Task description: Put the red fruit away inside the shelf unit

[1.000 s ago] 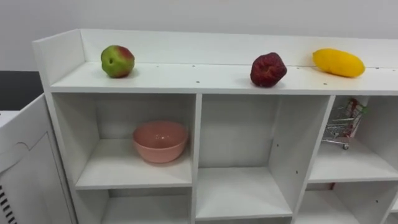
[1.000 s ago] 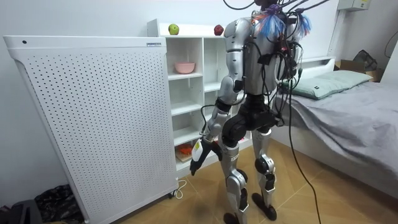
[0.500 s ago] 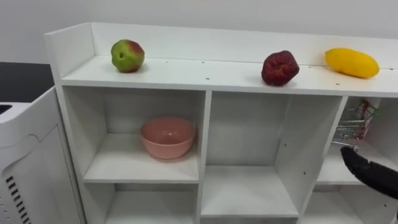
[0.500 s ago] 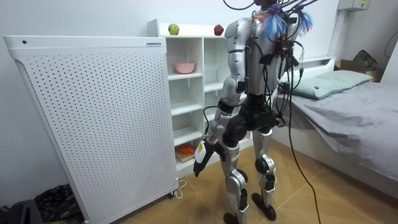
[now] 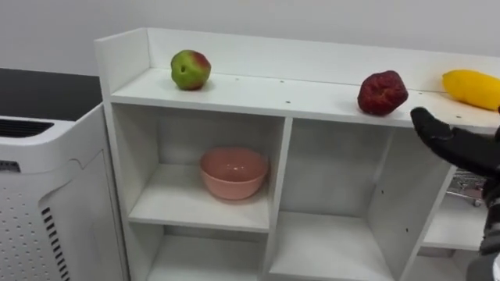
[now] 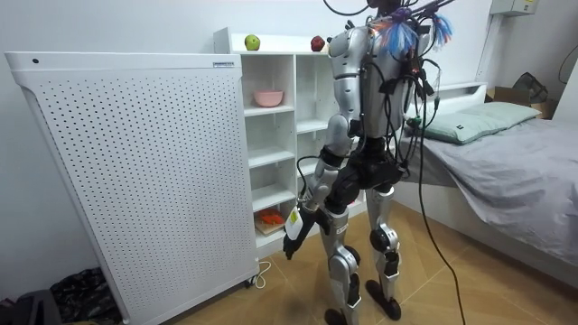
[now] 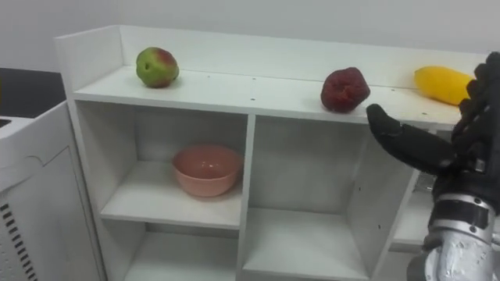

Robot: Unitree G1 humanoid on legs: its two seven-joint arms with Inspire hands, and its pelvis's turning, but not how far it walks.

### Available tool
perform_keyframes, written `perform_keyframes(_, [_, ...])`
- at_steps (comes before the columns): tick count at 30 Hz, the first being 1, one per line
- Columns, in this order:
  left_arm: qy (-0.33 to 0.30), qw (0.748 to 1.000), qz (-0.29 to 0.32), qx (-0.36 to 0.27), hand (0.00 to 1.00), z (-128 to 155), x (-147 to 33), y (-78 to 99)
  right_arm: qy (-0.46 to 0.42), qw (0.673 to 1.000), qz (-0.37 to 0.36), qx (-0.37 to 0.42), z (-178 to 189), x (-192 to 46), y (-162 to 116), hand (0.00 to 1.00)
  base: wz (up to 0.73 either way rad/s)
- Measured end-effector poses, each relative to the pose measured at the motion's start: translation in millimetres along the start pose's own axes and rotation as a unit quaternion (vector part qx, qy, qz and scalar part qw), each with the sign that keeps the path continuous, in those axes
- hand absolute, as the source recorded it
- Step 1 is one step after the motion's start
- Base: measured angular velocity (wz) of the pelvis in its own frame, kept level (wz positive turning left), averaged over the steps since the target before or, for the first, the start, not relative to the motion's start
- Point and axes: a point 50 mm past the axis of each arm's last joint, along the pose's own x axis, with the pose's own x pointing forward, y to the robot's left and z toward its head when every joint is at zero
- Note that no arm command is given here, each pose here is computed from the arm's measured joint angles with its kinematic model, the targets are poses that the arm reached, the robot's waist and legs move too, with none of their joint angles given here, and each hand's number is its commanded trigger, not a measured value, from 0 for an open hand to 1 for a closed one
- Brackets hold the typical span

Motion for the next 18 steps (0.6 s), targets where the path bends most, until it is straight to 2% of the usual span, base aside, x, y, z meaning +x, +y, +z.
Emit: perform_keyframes(18, [0.004, 1.000, -0.003, 0.008, 0.00, 2, 1.3, 2.0, 0.053, 0.997, 0.056, -0.004, -18, 11, 2, 0.00, 0.04])
